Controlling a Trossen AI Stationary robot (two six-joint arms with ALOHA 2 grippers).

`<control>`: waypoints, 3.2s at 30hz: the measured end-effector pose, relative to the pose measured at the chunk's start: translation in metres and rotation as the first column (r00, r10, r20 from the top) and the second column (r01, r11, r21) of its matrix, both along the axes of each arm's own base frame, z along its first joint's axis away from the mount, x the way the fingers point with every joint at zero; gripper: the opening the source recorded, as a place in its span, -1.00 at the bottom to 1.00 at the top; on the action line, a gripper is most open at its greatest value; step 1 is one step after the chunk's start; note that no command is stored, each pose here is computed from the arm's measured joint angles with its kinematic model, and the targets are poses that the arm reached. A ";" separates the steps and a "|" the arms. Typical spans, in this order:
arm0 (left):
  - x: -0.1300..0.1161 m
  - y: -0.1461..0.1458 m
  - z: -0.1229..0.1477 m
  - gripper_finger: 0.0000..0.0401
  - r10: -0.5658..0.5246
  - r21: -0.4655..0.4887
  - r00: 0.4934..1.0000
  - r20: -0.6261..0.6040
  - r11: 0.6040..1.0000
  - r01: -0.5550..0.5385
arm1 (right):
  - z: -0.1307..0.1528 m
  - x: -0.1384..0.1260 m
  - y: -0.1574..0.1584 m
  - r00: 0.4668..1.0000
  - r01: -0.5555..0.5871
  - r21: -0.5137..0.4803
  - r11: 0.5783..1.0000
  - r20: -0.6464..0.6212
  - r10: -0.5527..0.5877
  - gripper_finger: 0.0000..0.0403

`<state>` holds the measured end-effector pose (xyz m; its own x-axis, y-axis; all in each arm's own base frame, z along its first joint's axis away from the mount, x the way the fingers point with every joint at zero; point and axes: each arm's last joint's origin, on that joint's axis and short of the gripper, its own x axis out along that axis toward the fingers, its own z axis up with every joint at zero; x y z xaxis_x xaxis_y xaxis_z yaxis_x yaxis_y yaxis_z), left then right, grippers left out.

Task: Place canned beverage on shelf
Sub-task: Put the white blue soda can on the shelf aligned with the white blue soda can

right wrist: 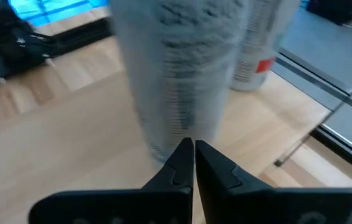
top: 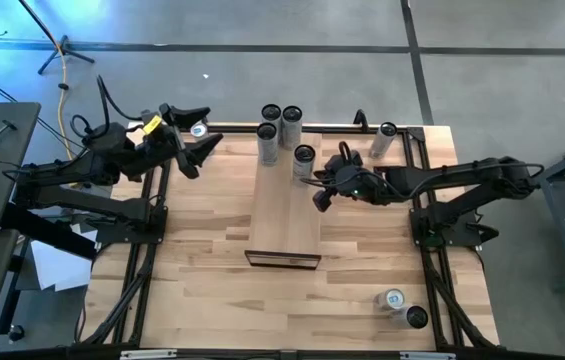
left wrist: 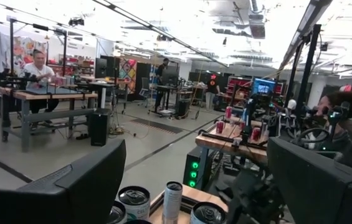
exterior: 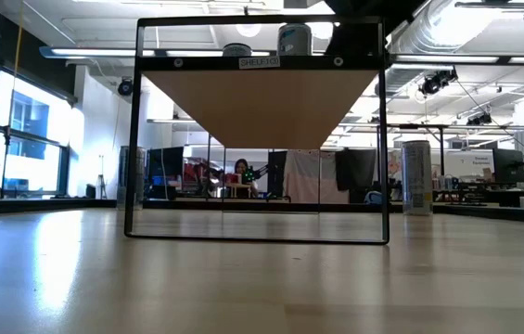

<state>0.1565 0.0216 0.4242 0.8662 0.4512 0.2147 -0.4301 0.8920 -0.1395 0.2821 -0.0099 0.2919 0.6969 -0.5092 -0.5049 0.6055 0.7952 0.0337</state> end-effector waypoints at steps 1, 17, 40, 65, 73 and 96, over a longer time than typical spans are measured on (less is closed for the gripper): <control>0.000 0.000 0.000 0.78 0.000 0.000 1.000 -0.005 1.000 0.000 | -0.001 0.001 -0.001 1.000 0.006 0.003 1.000 -0.001 -0.006 -1.00; 0.000 0.000 -0.002 0.78 0.006 0.021 1.000 -0.028 1.000 -0.005 | 0.002 0.004 -0.003 0.998 0.017 0.021 1.000 0.056 -0.018 -1.00; 0.000 0.000 -0.002 0.78 0.006 0.022 1.000 -0.029 1.000 -0.006 | 0.008 0.008 -0.002 0.991 -0.026 0.035 0.999 0.135 0.021 -1.00; 0.000 0.000 -0.002 0.78 0.005 0.022 1.000 -0.028 1.000 -0.004 | -0.004 0.031 -0.005 0.984 -0.073 0.006 0.997 0.163 0.071 -1.00; 0.000 0.000 -0.002 0.78 0.005 0.022 1.000 -0.028 1.000 -0.004 | -0.003 0.031 -0.022 0.983 -0.046 0.006 0.999 0.179 0.044 -1.00; 0.000 0.000 -0.002 0.78 0.005 0.022 1.000 -0.027 1.000 -0.004 | 0.008 0.006 -0.027 0.995 -0.083 -0.039 0.996 0.052 0.085 -1.00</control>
